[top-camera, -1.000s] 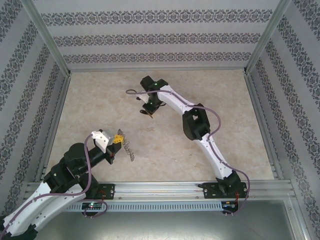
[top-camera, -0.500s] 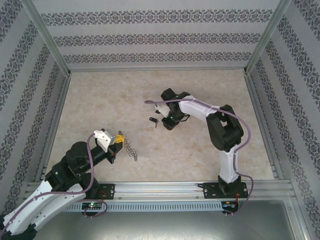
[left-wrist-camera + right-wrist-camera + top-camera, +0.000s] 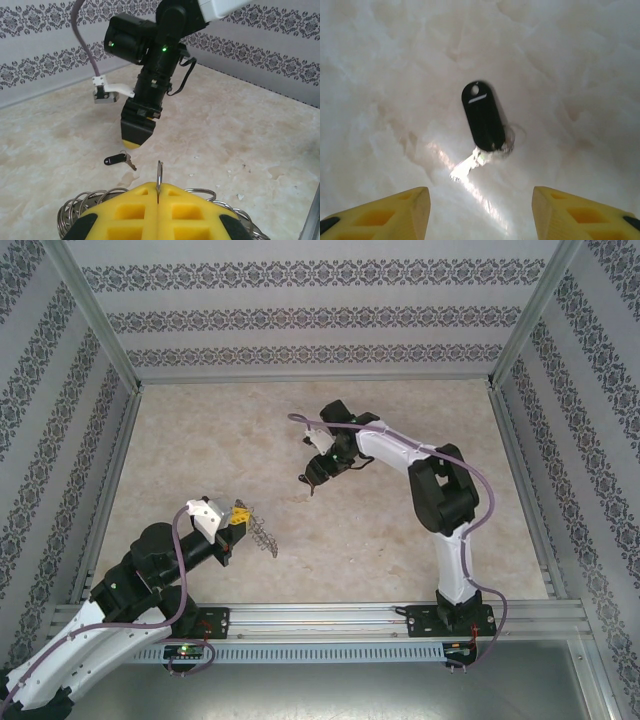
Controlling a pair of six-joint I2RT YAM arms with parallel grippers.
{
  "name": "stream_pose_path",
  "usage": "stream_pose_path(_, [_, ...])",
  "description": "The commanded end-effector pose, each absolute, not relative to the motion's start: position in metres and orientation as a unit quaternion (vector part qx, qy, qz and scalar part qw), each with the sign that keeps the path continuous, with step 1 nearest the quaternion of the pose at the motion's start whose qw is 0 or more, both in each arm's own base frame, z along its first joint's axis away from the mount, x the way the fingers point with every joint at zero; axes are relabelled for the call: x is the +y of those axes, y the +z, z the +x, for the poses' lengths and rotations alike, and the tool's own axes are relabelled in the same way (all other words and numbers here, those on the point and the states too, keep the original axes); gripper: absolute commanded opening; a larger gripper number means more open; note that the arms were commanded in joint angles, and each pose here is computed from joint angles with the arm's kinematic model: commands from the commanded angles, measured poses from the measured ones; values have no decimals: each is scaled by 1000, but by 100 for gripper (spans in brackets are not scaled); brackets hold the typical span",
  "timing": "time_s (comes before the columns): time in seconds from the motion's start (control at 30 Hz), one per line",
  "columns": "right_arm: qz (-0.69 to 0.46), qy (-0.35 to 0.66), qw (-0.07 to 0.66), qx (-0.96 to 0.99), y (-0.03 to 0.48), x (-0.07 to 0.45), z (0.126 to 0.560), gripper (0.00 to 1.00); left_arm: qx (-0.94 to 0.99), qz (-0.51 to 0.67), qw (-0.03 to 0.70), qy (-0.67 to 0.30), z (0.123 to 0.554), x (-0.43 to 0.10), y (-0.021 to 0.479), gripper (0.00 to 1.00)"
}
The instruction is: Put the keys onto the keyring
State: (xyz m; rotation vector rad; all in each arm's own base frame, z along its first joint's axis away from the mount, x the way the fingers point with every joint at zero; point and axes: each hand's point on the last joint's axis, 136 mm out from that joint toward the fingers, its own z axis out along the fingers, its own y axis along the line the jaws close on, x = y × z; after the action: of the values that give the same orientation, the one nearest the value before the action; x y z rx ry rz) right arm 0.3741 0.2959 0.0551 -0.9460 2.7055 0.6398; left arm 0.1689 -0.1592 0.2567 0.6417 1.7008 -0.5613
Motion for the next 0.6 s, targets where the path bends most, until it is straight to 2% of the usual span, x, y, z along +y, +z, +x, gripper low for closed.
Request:
stream_pose_path(0.0, [-304,225,86,922,46,302,380,57,699,274,610,-252,168,-161,278,0])
stream_pose_path(0.23, [-295,217,75,928,38,306,395,52,693,276,614,-257,167,-163,280,0])
stream_pose_path(0.57, [-300,194,55,932,29,299,391,44,687,275,619,-262,164,-161,285,0])
